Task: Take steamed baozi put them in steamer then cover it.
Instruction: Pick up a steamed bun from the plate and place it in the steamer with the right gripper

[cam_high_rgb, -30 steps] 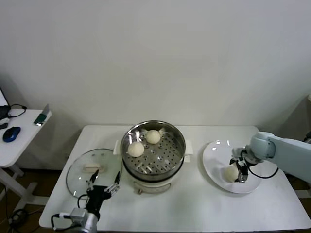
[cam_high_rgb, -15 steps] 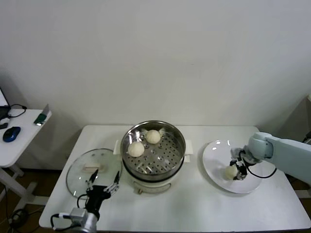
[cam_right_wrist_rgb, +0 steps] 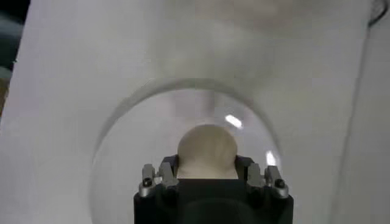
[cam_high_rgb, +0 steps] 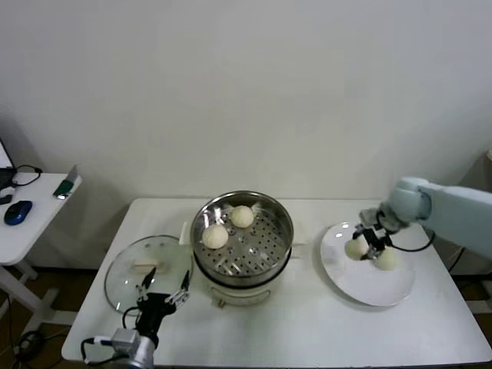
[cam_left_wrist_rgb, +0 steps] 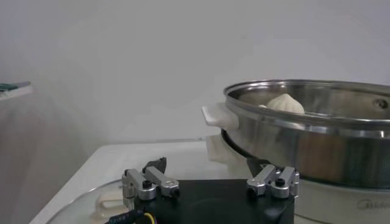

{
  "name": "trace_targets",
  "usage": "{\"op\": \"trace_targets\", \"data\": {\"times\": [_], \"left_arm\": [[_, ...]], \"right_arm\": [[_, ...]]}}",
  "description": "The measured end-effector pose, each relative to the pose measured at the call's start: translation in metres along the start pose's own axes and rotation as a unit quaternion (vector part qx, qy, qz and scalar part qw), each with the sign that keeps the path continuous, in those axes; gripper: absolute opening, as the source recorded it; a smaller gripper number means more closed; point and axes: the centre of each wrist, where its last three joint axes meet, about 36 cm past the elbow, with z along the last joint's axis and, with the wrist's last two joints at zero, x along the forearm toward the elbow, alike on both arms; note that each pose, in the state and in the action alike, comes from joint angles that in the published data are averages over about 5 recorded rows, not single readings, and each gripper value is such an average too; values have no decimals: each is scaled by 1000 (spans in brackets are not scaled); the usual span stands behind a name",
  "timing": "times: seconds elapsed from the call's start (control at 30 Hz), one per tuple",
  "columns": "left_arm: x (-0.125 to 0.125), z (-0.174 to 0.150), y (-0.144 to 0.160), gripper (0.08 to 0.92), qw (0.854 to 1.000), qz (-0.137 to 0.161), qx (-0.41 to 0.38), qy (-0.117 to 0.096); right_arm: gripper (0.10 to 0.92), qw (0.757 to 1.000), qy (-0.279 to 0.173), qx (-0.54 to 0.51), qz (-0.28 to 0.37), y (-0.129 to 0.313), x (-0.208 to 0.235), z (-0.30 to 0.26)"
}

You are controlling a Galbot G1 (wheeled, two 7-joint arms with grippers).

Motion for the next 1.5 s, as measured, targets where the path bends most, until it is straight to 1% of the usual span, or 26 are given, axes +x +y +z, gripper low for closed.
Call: {"op": "trace_targets", "data": {"times": [0.1, 0.2, 0.33, 0.43, 0.57, 0.73, 0.93, 1.07, 1.2, 1.5], "left_arm": [[0, 1, -2, 823, 1000, 1, -1, 1], [0, 0, -3, 823, 1000, 1, -1, 1], [2, -1, -2, 823, 1000, 0, -2, 0], [3, -1, -1, 823, 1000, -1, -3, -2], [5, -2, 0, 823, 1000, -3, -3, -3], [7, -1, 0, 823, 1000, -4, -3, -4], [8, -1, 2, 823, 1000, -6, -2, -5], [8, -1, 2, 823, 1000, -7, -2, -6], [7, -1, 3, 823, 1000, -8, -1, -7], [7, -1, 5, 823, 1000, -10, 1, -7]], "right_arm": [[619, 997, -7, 78, 25, -27, 42, -32], [619, 985, -13, 164, 43, -46, 78, -74], [619, 958, -25, 279, 53, -58, 106, -135], [619, 932, -31, 358, 49, -58, 111, -177], [619, 895, -35, 443, 35, -54, 102, -222], [619, 853, -36, 520, 16, -49, 77, -264], [619, 819, -38, 573, 1, -46, 45, -295], [619, 805, -38, 592, -6, -46, 25, -307], [619, 796, -37, 604, -14, -46, 7, -315], [619, 789, -41, 613, -30, -46, -25, -325]]}}
